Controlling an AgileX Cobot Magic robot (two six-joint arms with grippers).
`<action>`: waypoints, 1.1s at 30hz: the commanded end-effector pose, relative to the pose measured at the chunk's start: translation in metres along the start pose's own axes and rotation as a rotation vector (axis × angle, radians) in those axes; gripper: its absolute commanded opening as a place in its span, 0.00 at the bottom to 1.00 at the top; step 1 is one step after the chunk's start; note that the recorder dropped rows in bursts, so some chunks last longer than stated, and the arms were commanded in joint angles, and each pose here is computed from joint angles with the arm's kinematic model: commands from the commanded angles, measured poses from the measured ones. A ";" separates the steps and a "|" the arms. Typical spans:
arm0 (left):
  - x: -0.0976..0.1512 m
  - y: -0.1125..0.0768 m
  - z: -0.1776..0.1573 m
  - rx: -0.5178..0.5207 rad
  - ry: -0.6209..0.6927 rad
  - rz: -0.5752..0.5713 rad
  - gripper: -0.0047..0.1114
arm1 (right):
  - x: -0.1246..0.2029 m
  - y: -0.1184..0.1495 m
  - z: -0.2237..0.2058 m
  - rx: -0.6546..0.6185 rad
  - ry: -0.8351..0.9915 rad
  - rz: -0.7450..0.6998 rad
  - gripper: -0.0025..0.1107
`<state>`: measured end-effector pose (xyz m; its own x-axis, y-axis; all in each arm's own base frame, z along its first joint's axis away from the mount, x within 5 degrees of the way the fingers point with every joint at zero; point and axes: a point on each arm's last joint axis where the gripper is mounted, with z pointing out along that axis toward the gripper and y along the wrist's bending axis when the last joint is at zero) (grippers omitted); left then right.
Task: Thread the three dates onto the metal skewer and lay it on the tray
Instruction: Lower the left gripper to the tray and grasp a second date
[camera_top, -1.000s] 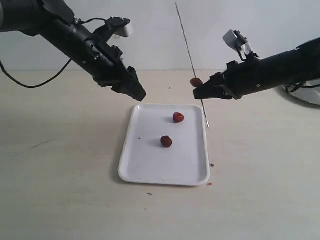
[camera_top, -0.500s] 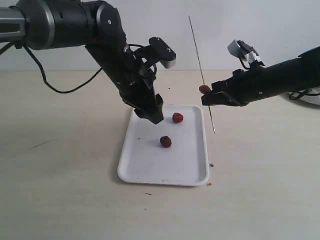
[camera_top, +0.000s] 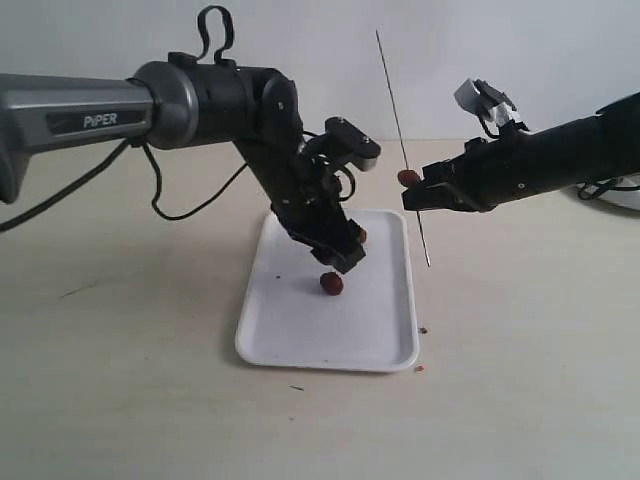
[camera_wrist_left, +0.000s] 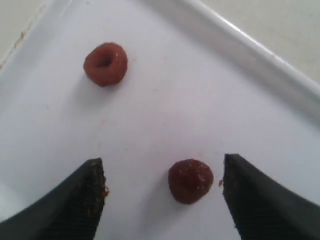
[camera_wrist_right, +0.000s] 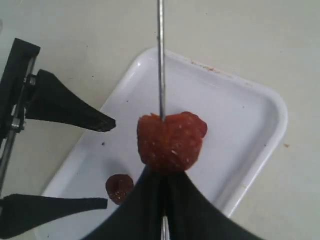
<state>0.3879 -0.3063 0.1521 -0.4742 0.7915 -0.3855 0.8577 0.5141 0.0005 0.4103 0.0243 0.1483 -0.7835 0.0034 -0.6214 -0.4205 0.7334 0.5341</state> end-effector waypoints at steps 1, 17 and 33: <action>-0.001 -0.002 0.016 0.020 0.059 0.010 0.61 | -0.004 0.002 -0.004 -0.002 -0.017 -0.010 0.02; 0.005 -0.014 0.034 0.004 0.158 0.028 0.53 | -0.003 0.003 -0.004 -0.005 -0.015 -0.019 0.02; 0.006 -0.015 0.034 0.008 0.167 0.019 0.37 | -0.003 0.003 -0.004 -0.008 -0.011 -0.022 0.02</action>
<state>0.3793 -0.3187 0.1183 -0.4793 0.8483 -0.2252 0.8705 0.4922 0.0014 0.4103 0.0243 0.1483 -0.7800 -0.0026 -0.6258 -0.4269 0.7334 0.5290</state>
